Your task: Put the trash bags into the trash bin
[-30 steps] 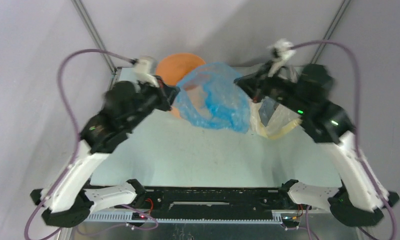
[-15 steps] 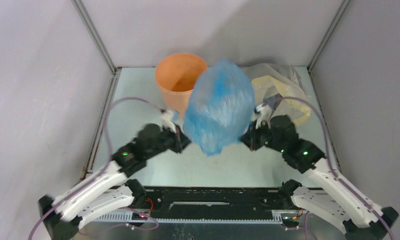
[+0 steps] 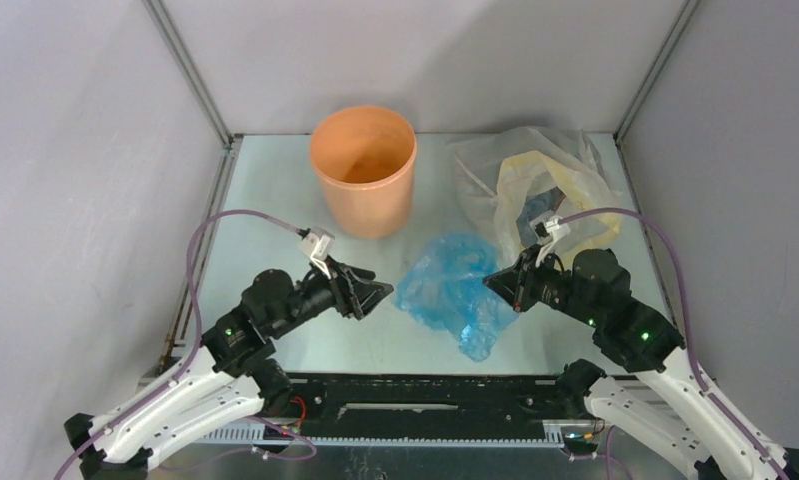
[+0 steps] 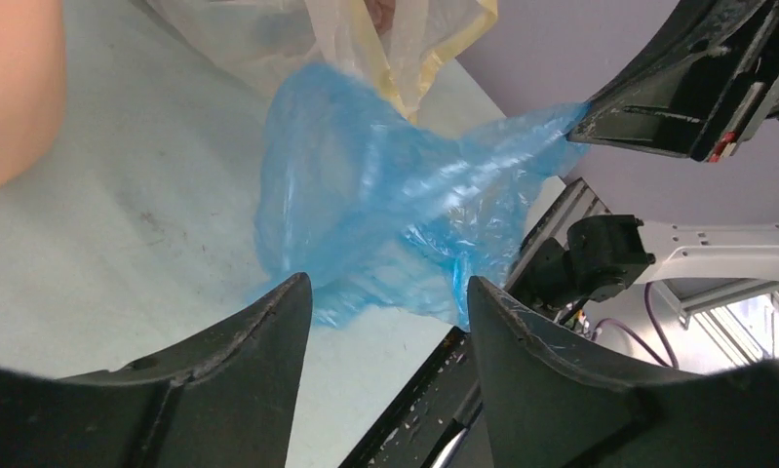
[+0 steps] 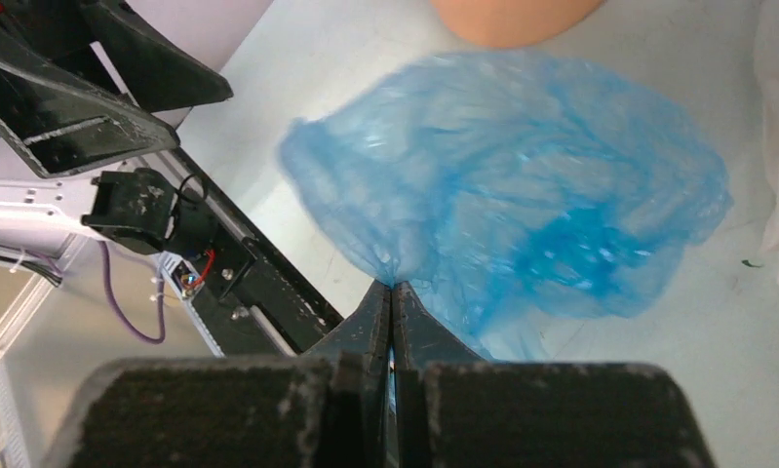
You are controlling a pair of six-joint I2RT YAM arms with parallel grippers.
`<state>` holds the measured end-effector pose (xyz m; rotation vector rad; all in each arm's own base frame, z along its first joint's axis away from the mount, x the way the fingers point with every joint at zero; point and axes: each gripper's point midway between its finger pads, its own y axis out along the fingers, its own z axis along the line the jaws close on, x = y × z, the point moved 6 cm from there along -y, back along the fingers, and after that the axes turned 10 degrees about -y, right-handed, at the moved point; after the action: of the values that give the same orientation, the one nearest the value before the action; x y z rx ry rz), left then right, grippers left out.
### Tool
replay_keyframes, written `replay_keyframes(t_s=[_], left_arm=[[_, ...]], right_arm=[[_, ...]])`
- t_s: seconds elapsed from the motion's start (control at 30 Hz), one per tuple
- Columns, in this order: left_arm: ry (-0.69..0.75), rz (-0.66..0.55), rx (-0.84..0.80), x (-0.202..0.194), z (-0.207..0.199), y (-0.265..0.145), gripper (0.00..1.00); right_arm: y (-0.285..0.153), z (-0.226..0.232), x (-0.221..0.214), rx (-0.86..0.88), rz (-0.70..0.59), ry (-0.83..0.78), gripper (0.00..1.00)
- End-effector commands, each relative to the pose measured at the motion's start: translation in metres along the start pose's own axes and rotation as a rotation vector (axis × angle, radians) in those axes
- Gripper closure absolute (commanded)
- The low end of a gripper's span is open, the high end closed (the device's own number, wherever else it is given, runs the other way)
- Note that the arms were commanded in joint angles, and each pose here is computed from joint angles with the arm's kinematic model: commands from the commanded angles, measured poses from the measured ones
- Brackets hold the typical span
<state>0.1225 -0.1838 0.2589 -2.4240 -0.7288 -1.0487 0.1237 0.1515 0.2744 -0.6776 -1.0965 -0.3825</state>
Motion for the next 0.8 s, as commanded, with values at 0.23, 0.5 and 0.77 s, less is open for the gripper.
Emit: replay_keyframes(t_s=[0.23, 0.5, 0.77], left_arm=[[0.112, 0.018, 0.017, -0.009, 0.009, 0.017, 0.01], [0.135, -0.022, 0.170, -0.029, 0.046, 0.032, 0.00], [0.057, -0.014, 0.169, -0.058, 0.072, 0.055, 0.00]], right_arm=[[0.003, 0.009, 0.045, -0.012, -0.034, 0.007, 1.00], [0.011, 0.005, 0.046, -0.034, -0.016, 0.002, 1.00], [0.011, 0.004, 0.045, -0.035, -0.010, -0.011, 1.00]])
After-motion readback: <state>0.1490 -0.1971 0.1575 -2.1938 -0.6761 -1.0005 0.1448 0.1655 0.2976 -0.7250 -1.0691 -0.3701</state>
